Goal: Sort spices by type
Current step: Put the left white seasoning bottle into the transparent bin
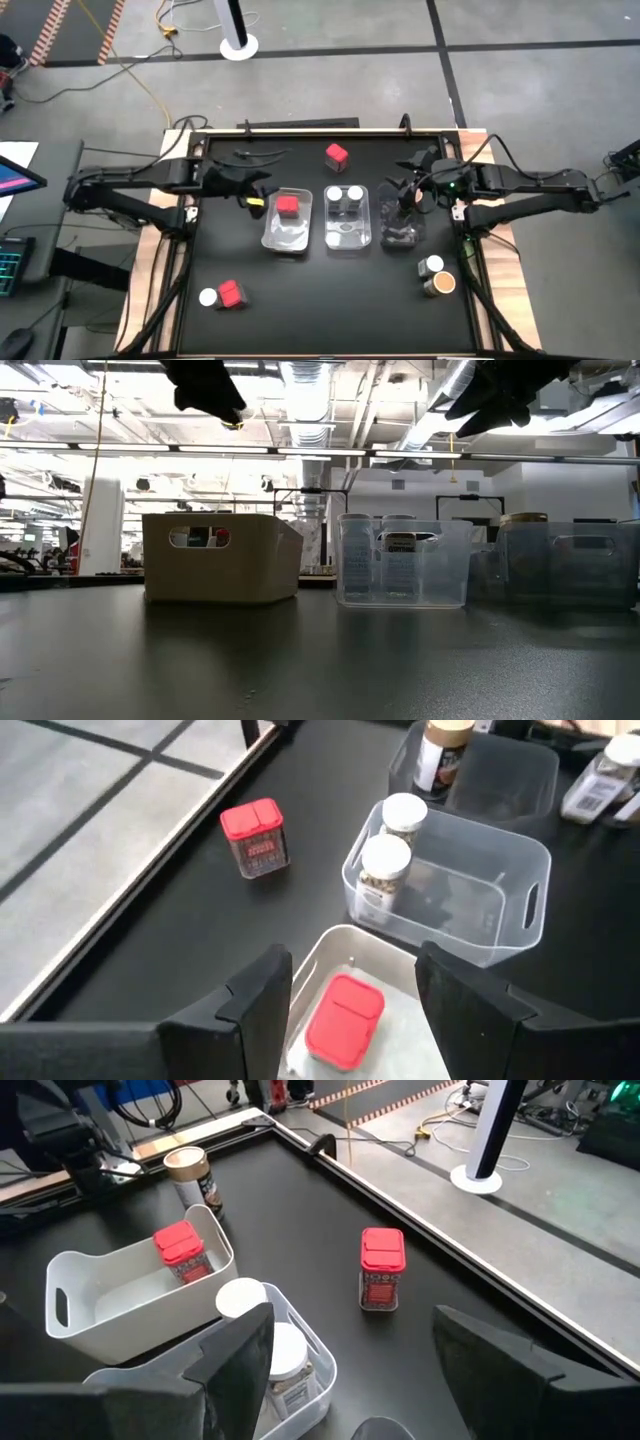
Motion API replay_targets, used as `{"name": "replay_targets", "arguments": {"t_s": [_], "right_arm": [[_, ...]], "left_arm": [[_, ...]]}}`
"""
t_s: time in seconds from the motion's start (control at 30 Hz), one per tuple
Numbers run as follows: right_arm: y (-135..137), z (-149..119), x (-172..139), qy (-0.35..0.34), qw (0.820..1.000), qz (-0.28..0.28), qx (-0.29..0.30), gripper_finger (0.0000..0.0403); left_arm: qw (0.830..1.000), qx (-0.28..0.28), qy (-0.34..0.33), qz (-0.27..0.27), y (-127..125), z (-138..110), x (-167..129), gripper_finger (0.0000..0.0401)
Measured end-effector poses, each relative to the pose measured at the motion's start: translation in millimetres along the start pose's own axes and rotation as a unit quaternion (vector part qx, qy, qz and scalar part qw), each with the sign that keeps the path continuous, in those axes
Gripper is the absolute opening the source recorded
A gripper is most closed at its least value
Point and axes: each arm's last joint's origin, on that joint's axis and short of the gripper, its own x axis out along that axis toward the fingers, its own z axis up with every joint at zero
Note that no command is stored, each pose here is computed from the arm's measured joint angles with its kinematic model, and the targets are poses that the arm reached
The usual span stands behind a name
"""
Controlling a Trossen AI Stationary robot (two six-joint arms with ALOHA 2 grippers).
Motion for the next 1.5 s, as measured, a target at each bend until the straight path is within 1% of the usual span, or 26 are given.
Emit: {"name": "replay_targets", "arguments": {"t_s": [0.1, 0.23, 0.33, 0.4, 0.47, 0.57, 0.73, 0.87, 1.03, 1.13, 1.23, 1.4, 1.5], "right_arm": [[0.0, 0.1, -0.1, 0.000, 1.000, 0.000, 0.000, 0.0296], [-0.1, -0.2, -0.1, 0.002, 1.000, 0.000, -0.001, 0.0296], [-0.6, -1.4, -0.1, 0.008, 1.000, -0.002, -0.005, 0.0296], [-0.8, -2.1, -0.1, 0.011, 1.000, -0.004, -0.006, 0.0296], [-0.8, -2.1, -0.1, 0.010, 1.000, -0.003, -0.006, 0.0296], [-0.8, -2.1, -0.1, 0.011, 1.000, -0.003, -0.015, 0.0296], [-0.8, -2.1, -0.1, 0.011, 0.999, -0.003, -0.032, 0.0296], [-0.8, -2.0, -0.1, 0.011, 0.999, -0.003, -0.032, 0.0296], [-0.8, -2.1, -0.1, 0.011, 0.999, -0.003, -0.036, 0.0296], [-0.8, -2.1, -0.1, 0.011, 0.999, -0.003, -0.042, 0.0296], [-0.8, -2.1, -0.1, 0.011, 0.999, -0.003, -0.042, 0.0296], [-0.8, -2.1, -0.1, 0.011, 0.999, -0.003, -0.042, 0.0296], [-0.8, -2.1, -0.1, 0.011, 0.999, -0.003, -0.042, 0.0296]], "left_arm": [[1.000, 0.007, 0.022, -0.006, -5.6, 5.0, 7.9, 0.0202], [0.998, -0.005, 0.065, -0.009, -13.3, 10.3, 11.4, 0.0202], [0.995, -0.020, 0.102, 0.000, -17.6, 13.6, 10.0, 0.0202], [0.992, -0.026, 0.122, 0.016, -20.5, 15.3, 8.9, 0.0200], [0.989, -0.048, 0.139, 0.028, -23.9, 17.1, 7.5, 0.0195], [0.982, -0.096, 0.161, 0.039, -27.3, 18.6, 4.7, 0.0187], [0.974, -0.149, 0.165, 0.045, -30.2, 20.2, 2.6, 0.0178], [0.965, -0.197, 0.169, 0.047, -30.6, 19.9, 2.6, 0.0177], [0.962, -0.210, 0.170, 0.046, -30.8, 19.8, 2.6, 0.0177], [0.946, -0.266, 0.179, 0.042, -31.7, 19.3, 2.3, 0.0177], [0.923, -0.327, 0.196, 0.043, -32.2, 17.5, 1.6, 0.0177], [0.892, -0.384, 0.223, 0.077, -35.6, 9.0, -4.4, 0.0177], [0.883, -0.402, 0.231, 0.078, -43.2, 5.4, -8.8, 0.0177]]}}
